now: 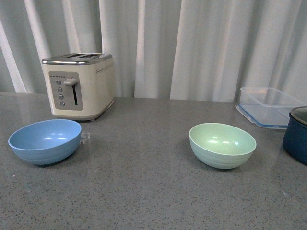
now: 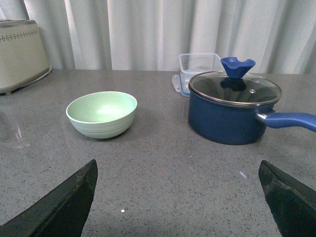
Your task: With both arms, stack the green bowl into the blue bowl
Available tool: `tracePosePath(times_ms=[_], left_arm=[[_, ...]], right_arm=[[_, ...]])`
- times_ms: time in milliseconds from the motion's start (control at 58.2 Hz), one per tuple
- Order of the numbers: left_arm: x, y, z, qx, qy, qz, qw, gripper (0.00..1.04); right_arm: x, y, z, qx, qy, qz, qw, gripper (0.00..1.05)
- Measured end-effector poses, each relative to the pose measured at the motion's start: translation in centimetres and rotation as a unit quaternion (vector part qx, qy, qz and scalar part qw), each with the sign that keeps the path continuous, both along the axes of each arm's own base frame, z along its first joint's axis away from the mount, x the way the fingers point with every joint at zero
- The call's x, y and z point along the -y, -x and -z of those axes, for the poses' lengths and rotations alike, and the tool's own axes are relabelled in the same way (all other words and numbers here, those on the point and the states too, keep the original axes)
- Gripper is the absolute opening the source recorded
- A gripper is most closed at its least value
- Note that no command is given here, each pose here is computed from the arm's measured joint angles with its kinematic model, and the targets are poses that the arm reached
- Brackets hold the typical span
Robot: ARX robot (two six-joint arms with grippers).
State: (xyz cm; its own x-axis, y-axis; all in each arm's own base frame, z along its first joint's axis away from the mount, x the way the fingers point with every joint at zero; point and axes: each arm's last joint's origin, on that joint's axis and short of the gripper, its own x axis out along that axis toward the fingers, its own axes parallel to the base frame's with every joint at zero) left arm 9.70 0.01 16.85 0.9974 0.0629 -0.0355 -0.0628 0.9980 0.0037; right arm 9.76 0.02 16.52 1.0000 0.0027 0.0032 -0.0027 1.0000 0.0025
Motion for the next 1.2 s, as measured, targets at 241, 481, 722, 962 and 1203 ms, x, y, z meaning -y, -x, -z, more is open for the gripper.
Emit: tracePosePath(times_ms=[241,481,722,962,1203], left_arm=[[-0.8,-1.3,-1.2,-0.092,-0.008,-0.073,0.993,0.98],[-2.6,-5.9,-7.4,-0.091,0.030,-0.076,0.993,0.98],[-3.4,-14.5,-11.7,-0.148,0.089,-0.047,0.984,0.98],[-3.6,-21.9,-11.6,-0.232,0.149,-0.042,0.960,0.98],[-3.7,-26.9,-9.3,-0.285,0.160,-0.070,0.943,0.98]], right_arm=[[0.0,0.0,0.0,0.000,0.000,0.000,1.000,0.95],[0.0,0.0,0.0,0.000,0.000,0.000,1.000,0.95],[0.0,0.0,0.0,0.000,0.000,0.000,1.000,0.95],[0.0,0.0,0.0,0.000,0.000,0.000,1.000,0.95],[0.0,0.0,0.0,0.000,0.000,0.000,1.000,0.95]])
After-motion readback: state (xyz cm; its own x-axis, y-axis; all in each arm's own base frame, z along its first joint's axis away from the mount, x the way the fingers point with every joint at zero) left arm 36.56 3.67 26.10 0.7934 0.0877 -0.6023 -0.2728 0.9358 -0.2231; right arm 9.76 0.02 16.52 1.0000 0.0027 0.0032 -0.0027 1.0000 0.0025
